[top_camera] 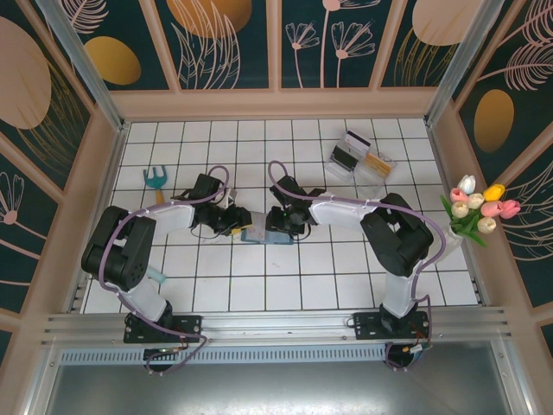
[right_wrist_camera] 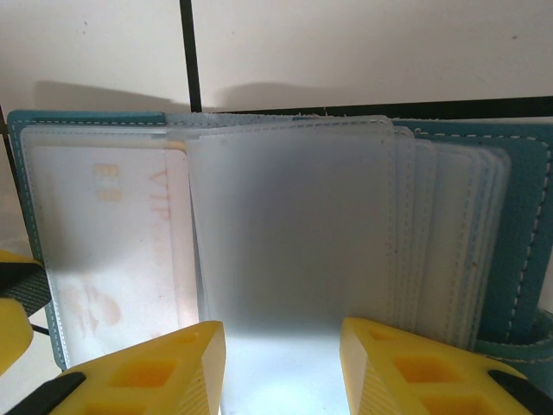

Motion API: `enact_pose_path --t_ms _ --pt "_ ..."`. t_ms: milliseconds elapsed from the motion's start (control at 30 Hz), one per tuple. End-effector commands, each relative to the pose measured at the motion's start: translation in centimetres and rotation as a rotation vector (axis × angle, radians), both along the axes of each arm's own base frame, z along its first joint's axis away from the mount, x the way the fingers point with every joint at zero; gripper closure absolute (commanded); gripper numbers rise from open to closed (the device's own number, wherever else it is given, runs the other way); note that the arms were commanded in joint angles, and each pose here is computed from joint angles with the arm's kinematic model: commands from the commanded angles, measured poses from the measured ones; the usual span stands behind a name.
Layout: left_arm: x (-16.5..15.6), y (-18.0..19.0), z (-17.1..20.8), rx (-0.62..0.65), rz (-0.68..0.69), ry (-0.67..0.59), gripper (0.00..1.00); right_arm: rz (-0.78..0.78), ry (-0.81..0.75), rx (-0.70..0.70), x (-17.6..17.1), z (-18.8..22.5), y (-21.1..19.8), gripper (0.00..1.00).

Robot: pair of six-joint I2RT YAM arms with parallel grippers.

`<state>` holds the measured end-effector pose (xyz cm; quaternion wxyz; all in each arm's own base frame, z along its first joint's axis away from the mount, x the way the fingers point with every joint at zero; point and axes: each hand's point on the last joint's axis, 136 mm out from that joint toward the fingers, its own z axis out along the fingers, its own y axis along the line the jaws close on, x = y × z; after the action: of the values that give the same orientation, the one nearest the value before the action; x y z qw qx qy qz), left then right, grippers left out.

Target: Take the credit cards out of the card holder

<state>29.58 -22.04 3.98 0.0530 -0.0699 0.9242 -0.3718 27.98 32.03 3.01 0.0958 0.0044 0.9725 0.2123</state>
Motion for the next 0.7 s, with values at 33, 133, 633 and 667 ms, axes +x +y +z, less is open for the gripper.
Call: enact_pose_path --t_ms 33,133,633,667 --pt "-0.2 -0.3 -0.3 -0.011 -0.018 0.009 0.62 -0.008 0.07 -0.1 -2.0 -2.5 -2.1 0.58" --pt "-0.2 -0.2 -0.4 0.0 -0.022 0.005 0.62 -0.007 0.071 -0.1 -1.9 -2.6 -2.1 0.58" --pt "-0.2 -0.6 0.7 -0.03 -0.04 -0.02 0.72 -0.006 0.075 -0.102 -2.0 -2.7 -2.0 0.58" --pt "-0.1 -0.5 0.7 -0.022 -0.039 -0.021 0.72 -0.006 0.076 -0.102 -2.0 -2.7 -2.0 0.58"
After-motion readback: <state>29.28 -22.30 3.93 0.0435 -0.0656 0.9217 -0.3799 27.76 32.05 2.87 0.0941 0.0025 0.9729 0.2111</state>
